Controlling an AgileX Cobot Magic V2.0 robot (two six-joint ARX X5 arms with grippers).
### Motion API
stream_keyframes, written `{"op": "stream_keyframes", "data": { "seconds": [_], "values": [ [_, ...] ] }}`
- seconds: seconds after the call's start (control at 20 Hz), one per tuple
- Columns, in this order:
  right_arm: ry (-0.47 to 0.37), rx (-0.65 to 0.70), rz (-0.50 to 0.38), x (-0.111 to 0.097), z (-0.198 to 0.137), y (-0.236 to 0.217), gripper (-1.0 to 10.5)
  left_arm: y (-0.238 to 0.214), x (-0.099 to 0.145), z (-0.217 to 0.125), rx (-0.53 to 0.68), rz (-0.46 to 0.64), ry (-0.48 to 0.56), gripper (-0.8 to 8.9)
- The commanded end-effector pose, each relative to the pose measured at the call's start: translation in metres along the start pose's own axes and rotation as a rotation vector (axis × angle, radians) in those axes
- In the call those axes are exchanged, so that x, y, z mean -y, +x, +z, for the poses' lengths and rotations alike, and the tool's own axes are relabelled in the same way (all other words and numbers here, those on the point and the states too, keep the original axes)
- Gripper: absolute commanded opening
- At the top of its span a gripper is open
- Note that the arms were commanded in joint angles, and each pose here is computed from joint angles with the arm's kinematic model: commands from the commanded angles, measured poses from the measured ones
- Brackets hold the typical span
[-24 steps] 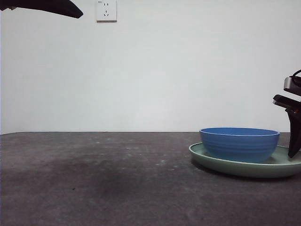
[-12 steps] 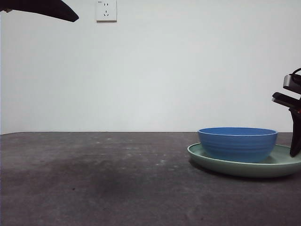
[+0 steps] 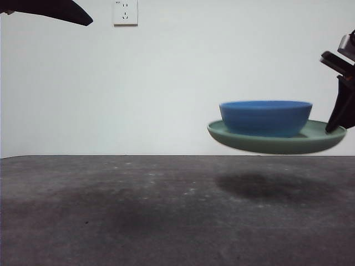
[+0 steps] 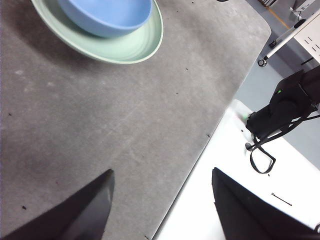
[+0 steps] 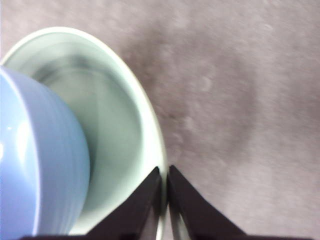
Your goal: Pick up the blue bowl, put it on the green plate, put it on desk
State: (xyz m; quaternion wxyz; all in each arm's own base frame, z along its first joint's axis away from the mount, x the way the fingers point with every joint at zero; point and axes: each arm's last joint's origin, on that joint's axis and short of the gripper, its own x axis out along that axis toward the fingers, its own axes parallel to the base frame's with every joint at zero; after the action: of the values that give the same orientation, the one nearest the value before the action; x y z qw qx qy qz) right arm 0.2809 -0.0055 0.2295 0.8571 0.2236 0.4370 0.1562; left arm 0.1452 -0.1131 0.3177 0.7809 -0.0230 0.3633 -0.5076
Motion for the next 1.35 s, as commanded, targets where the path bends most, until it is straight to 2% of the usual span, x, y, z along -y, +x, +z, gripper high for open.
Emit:
{"op": "stream_keyframes", "data": {
  "seconds": [0.05,0.45,0.6,0.8,1.1,1.35],
  "values": [
    [0.019,0.012,0.051,-0.013,0.002,0.001,0.1,0.001,0.001,0.003,0.003,-0.011,0.02,3.12],
    [-0.081,0.0,0.119,-0.077,-0.014,0.033,0.1,0.001,0.001,0.003,0.003,-0.011,0.021,3.12],
    [-0.085,-0.021,0.139,-0.09,-0.02,0.052,0.1,0.001,0.001,0.002,0.003,-0.01,0.024,3.12],
    [-0.08,-0.06,0.119,-0.092,-0.027,0.083,0.1,0.001,0.001,0.002,0.003,-0.01,0.028,3.12],
    [-0.039,-0.119,0.086,-0.078,-0.037,0.122,0.1,0.001,0.001,0.002,-0.005,-0.01,0.023,3.12],
    [-0.035,-0.133,0.078,-0.074,-0.04,0.131,0.1,0.001,0.001,0.001,-0.009,-0.01,0.02,3.12]
  ]
}}
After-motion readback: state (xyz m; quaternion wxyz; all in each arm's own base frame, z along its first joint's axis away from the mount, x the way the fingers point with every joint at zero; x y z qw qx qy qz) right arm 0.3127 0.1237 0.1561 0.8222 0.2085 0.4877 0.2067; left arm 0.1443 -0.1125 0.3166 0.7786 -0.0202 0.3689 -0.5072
